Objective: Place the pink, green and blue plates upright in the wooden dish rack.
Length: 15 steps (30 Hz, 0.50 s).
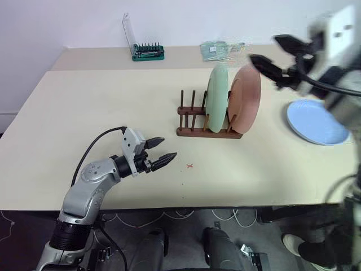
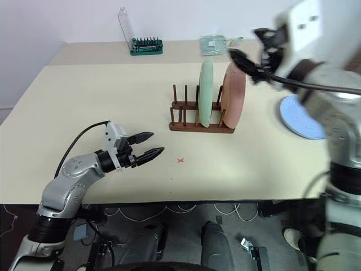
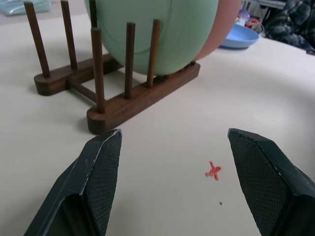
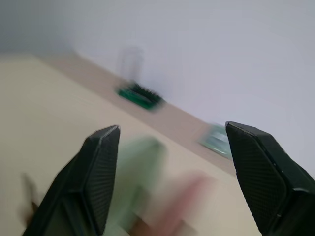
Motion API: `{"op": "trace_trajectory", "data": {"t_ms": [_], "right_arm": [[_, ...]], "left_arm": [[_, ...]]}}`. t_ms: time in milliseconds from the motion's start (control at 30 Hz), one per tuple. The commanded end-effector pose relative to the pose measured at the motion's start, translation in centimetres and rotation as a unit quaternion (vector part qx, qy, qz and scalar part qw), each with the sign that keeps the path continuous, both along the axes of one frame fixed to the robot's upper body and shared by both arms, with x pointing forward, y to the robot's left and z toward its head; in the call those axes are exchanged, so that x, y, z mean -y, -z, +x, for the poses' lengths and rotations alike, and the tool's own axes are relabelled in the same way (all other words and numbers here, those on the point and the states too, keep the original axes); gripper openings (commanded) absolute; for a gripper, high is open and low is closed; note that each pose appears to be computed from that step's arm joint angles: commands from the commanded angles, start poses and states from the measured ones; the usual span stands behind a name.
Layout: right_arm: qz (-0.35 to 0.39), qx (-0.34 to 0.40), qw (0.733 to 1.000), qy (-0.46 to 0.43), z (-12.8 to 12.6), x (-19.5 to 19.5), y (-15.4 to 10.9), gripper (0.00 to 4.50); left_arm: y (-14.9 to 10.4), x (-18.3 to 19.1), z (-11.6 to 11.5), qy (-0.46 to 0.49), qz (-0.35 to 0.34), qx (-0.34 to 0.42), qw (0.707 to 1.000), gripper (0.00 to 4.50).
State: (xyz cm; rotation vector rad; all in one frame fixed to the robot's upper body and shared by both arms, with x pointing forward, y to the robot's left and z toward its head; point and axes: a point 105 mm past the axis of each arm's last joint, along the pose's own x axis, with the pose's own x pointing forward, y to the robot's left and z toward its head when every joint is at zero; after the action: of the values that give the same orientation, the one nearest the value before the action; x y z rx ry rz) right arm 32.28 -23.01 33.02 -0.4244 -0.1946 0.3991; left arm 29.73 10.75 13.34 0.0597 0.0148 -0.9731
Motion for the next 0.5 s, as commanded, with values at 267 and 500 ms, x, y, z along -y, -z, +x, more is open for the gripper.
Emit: {"op": "trace_trajectory", "data": {"t_ms": [267, 500], "right_arm": [[-0.238, -0.159, 0.94, 0.186, 1.9, 10.4, 13.3, 4.46], [-0.246, -0.202, 0.922, 0.22, 4.1, 13.3, 19.2, 4.46]], "left_arm": [[-0.9, 1.3, 0.1, 0.032, 0.002, 0.027, 0.999, 3.54], [-1.0, 1.0, 0.2, 0.029, 0.006, 0.032, 0.999, 3.54]]}}
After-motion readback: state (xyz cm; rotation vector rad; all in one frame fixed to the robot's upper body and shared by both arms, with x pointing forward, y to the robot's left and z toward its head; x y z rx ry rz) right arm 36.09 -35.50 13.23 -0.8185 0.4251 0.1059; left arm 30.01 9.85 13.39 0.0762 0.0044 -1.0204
